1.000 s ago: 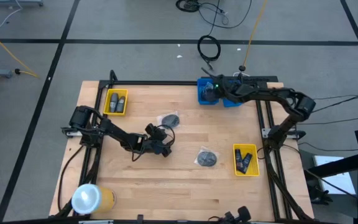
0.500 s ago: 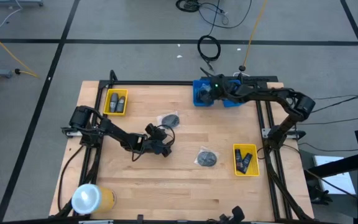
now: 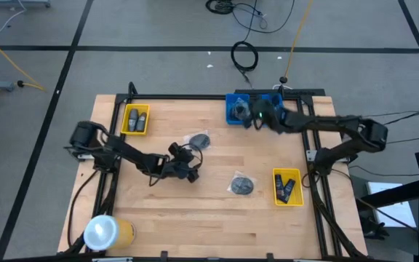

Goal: Pick & Place Travel size toiletries
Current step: Put the black hairbrush into the left blue bin, then put the white toothpaste into the right blue bin

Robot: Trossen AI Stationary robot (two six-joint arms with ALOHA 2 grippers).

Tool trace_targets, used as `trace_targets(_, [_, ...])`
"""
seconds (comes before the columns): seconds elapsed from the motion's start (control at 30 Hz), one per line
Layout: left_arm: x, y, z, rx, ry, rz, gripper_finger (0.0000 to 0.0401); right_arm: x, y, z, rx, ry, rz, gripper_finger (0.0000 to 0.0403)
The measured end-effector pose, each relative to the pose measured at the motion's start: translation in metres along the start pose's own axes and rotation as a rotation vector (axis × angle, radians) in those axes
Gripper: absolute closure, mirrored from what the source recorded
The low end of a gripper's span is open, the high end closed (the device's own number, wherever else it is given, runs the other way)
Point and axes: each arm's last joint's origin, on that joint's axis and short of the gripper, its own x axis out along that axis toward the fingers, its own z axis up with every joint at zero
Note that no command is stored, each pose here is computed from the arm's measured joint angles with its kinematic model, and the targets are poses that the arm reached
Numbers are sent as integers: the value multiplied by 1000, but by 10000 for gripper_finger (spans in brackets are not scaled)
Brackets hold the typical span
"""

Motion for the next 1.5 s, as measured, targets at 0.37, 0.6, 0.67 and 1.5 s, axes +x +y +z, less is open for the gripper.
trace_targets(0.37, [-12, 28, 24, 85, 41, 36, 66, -40, 61, -91, -82, -293, 636, 397])
trace_targets(0.6, [20, 66, 32, 95, 85, 43, 66, -54, 76, -131, -80, -304, 777, 372])
trace_targets(0.67, [32, 74, 35, 109, 73, -28, 66, -55, 79, -133, -103, -321, 784, 365])
trace_targets(1.5, [41, 62, 41, 159, -18, -407, 66, -53, 80, -133, -98, -314, 782, 348])
